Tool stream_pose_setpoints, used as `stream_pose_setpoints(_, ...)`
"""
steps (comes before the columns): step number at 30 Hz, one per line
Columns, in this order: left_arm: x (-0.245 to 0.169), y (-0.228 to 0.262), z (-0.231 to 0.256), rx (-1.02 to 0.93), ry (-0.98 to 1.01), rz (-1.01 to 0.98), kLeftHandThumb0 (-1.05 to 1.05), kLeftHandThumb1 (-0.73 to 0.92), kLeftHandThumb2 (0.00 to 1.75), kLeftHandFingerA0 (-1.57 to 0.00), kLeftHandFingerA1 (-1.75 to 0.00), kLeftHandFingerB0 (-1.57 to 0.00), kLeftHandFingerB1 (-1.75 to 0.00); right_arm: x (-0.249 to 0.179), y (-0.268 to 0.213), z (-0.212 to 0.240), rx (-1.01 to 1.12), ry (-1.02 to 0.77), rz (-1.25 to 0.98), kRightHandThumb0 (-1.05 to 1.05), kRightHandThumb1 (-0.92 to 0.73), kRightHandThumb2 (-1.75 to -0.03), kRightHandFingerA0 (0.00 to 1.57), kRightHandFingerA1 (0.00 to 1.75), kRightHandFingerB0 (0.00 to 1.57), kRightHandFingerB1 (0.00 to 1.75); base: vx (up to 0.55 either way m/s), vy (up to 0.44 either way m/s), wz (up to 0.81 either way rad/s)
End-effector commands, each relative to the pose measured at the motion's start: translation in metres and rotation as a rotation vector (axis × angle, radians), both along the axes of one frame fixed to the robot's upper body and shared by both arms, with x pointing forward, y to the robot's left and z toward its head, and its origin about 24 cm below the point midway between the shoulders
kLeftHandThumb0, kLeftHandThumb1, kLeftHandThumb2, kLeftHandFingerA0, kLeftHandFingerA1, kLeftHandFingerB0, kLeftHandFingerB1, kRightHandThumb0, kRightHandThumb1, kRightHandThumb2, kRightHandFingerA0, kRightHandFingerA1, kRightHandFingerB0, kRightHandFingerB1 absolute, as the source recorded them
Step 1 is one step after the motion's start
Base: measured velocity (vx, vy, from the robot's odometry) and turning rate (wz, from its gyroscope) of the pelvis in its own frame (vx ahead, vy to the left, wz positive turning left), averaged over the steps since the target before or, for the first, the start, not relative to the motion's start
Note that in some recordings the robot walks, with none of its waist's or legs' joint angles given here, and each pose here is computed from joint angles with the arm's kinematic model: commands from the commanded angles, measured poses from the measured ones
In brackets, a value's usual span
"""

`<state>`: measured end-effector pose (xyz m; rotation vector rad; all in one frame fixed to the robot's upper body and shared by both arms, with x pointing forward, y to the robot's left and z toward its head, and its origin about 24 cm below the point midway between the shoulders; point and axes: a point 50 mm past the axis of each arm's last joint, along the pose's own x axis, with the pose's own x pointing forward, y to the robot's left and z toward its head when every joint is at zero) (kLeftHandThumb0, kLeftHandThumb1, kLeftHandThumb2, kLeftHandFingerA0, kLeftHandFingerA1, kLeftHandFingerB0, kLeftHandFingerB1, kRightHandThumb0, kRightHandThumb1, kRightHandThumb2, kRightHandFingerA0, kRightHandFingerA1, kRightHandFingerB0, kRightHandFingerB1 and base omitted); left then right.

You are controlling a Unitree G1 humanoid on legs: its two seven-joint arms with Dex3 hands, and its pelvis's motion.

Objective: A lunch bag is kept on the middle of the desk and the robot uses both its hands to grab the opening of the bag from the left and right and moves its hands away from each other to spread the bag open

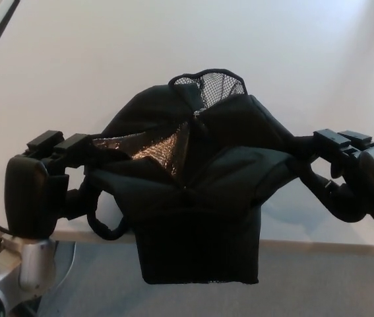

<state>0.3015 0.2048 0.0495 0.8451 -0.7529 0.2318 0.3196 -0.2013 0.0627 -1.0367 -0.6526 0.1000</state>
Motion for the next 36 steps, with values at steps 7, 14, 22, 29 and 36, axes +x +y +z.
stream_pose_setpoints(7,-0.004,0.023,0.001,-0.004,0.000,0.097,-0.12,0.45,1.11,-1.02,-1.32,-0.97,-1.14,0.001,-0.021,-0.001,-0.022,0.027,-0.107,-0.26,-0.67,-0.57,0.70,1.71,0.60,1.59,0.00,0.000,0.00)
stream_pose_setpoints(14,0.008,0.018,0.024,0.016,-0.087,0.043,-0.03,0.44,1.08,-0.96,-1.33,-0.92,-1.10,0.015,-0.012,0.020,-0.022,-0.025,-0.074,-0.30,-0.71,-0.59,0.67,1.66,0.59,1.55,0.00,0.000,0.00)
stream_pose_setpoints(22,0.040,-0.002,0.084,0.032,-0.248,-0.017,-0.05,0.45,1.03,-0.93,-1.36,-0.91,-1.13,0.042,0.011,0.057,-0.021,-0.090,-0.062,-0.29,-0.67,-0.58,0.66,1.61,0.60,1.50,0.00,0.000,0.00)
stream_pose_setpoints(29,0.064,-0.030,0.139,0.162,-0.371,-0.038,-0.16,0.56,1.01,-0.94,-1.31,-0.90,-1.15,0.070,0.040,0.118,-0.071,-0.192,-0.048,-0.32,-0.67,-0.59,0.66,1.61,0.61,1.49,0.00,0.000,0.00)
stream_pose_setpoints(36,0.080,-0.047,0.184,0.252,-0.402,0.023,-0.19,0.62,0.68,-0.85,-1.01,-0.88,-0.60,0.085,0.058,0.179,-0.040,-0.287,-0.105,-0.38,-0.51,-0.55,0.90,0.92,0.77,0.67,0.00,0.000,0.00)
